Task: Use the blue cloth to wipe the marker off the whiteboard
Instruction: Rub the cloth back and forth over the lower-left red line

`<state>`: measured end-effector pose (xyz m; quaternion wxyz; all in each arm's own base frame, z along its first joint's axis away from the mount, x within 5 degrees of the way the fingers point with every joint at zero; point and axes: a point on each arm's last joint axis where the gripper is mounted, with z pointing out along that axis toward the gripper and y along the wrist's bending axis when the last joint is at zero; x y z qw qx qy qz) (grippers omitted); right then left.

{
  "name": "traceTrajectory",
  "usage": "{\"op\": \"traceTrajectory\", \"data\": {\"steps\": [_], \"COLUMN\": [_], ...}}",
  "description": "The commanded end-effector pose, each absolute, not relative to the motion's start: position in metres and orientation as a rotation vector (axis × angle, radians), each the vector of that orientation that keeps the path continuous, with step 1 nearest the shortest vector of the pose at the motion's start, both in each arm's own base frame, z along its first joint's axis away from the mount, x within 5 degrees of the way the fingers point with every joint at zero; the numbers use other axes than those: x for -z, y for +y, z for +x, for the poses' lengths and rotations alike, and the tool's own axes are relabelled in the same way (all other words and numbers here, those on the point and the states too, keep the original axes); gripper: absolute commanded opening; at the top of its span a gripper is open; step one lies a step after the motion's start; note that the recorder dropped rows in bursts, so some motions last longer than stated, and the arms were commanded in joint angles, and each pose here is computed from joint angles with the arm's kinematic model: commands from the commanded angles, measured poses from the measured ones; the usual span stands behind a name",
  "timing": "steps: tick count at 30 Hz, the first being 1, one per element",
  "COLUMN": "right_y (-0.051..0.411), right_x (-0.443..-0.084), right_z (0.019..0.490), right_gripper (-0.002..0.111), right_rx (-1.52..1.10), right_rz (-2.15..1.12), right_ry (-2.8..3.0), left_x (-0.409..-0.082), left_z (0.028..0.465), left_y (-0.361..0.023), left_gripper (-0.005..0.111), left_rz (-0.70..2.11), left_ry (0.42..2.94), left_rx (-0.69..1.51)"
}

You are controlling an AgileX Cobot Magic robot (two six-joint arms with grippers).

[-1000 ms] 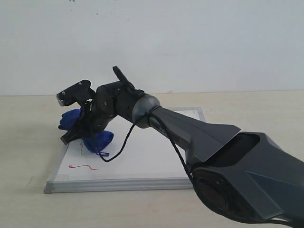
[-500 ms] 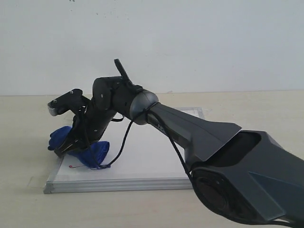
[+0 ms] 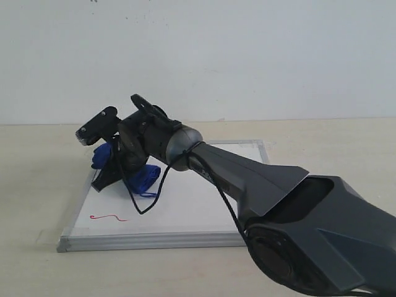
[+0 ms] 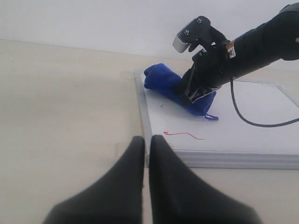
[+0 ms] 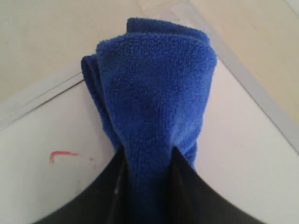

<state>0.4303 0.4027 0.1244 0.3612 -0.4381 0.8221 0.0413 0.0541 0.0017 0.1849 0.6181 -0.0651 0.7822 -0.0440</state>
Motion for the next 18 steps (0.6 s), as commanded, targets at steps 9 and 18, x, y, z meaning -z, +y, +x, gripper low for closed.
{"op": "traceTrajectory", "data": {"steps": [9,18], "right_y": [0.411,0.428], "right_x": [-0.084,-0.124], "right_z": [0.4,0.356], "right_gripper": [0.0,0.0], "right_rx": [-0.014,-0.229], "right_rz": [-1.543,-1.853], "right_ry": [2.158,2.101], "left_x": [-0.185,-0.185], "left_z": [0.054,0.054], "left_y": [0.002,0.002], "left_gripper": [0.004,0.004], "left_rz": [-0.155,-0.155], "left_ry": [1.791,1.791], "left_rx": [0.111,0.111]}}
